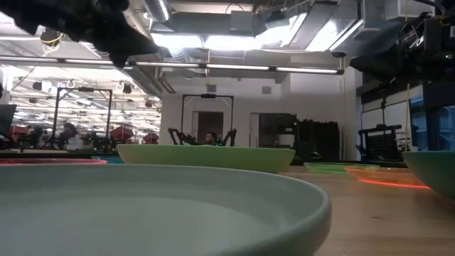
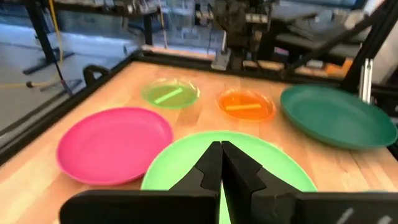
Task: Stack plastic plates
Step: Stack the dark green plate on top of the light green plate
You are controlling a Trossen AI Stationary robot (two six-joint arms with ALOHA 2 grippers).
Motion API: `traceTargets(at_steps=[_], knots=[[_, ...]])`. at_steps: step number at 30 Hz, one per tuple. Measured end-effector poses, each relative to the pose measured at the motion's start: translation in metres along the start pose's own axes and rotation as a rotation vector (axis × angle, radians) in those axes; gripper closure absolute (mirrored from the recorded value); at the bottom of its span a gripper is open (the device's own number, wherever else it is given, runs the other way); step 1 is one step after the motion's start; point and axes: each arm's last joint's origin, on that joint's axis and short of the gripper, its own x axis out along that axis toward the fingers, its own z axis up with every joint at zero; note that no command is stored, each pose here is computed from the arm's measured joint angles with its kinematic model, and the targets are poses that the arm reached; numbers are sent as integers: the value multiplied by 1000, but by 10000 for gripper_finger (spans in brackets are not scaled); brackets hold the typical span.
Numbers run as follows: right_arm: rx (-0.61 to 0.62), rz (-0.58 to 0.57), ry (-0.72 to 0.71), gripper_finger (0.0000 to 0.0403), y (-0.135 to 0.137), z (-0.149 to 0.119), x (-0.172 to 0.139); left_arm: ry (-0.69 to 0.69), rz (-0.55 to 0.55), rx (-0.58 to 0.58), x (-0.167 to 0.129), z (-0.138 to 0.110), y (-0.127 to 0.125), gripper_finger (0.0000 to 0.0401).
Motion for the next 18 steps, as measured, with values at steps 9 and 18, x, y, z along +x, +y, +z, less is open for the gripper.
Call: traceTargets(at_steps=[9, 18], knots=[[0, 18, 10, 393, 1, -1, 0, 27, -42, 43, 36, 22, -22, 401], [67, 96, 1, 393, 3, 1, 0, -100, -54, 43, 64, 24, -32, 401]])
